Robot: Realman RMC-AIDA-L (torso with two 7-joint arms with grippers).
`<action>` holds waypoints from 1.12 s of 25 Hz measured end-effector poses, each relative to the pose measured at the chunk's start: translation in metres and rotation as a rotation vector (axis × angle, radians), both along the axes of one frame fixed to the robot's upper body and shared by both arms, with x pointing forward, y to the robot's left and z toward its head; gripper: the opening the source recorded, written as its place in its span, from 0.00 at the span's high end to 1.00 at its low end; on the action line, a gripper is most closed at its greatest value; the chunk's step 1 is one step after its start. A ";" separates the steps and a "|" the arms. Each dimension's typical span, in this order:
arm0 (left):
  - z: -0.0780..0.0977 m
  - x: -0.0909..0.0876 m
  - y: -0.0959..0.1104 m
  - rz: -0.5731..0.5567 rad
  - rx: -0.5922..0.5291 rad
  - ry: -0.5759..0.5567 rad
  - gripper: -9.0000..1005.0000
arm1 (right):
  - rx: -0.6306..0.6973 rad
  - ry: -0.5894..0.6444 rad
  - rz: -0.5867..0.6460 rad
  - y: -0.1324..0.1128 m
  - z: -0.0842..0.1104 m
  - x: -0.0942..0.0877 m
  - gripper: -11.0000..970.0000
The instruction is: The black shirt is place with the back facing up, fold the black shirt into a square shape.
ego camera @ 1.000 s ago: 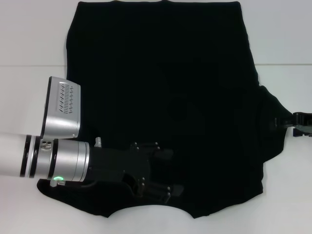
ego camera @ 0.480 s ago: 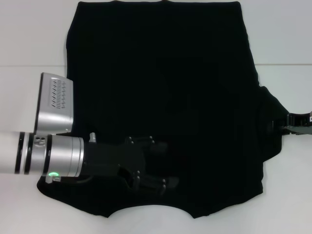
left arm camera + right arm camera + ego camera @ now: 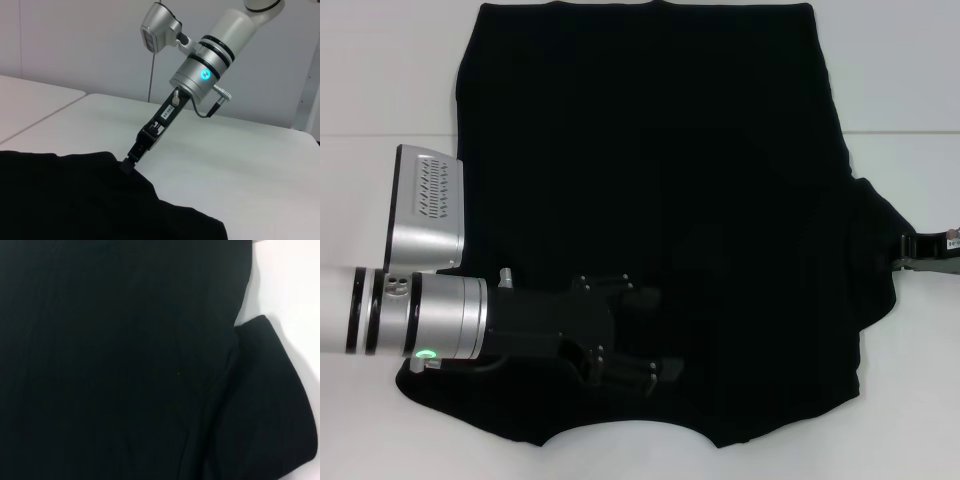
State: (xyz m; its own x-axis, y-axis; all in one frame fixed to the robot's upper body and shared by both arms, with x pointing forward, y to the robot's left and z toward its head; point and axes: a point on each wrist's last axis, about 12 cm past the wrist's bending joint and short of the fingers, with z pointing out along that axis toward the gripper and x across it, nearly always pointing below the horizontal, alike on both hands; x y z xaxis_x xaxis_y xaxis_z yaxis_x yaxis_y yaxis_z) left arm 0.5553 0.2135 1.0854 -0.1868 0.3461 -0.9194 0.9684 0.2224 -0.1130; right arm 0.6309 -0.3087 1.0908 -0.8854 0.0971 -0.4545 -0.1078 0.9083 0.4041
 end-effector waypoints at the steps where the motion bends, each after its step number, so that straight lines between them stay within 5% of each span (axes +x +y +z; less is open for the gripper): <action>1: 0.000 0.000 0.000 0.000 0.000 0.000 0.07 | -0.002 -0.004 0.002 0.000 0.000 0.000 0.80; 10: 0.000 -0.001 -0.001 0.000 -0.007 0.014 0.07 | 0.003 -0.029 -0.031 -0.017 -0.001 -0.005 0.98; 28: -0.006 -0.007 0.001 0.023 -0.025 0.040 0.07 | 0.033 -0.075 -0.112 -0.052 0.001 -0.018 0.95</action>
State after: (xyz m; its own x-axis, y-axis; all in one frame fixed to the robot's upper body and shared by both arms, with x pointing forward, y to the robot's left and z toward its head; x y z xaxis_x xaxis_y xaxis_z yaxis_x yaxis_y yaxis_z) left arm 0.5481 0.2149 1.0796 -0.2311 0.3183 -0.9194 0.9576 0.2412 -0.1572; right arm 0.6128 -0.3607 1.0916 -0.8320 0.2099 -0.5135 -0.0371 0.9025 0.4291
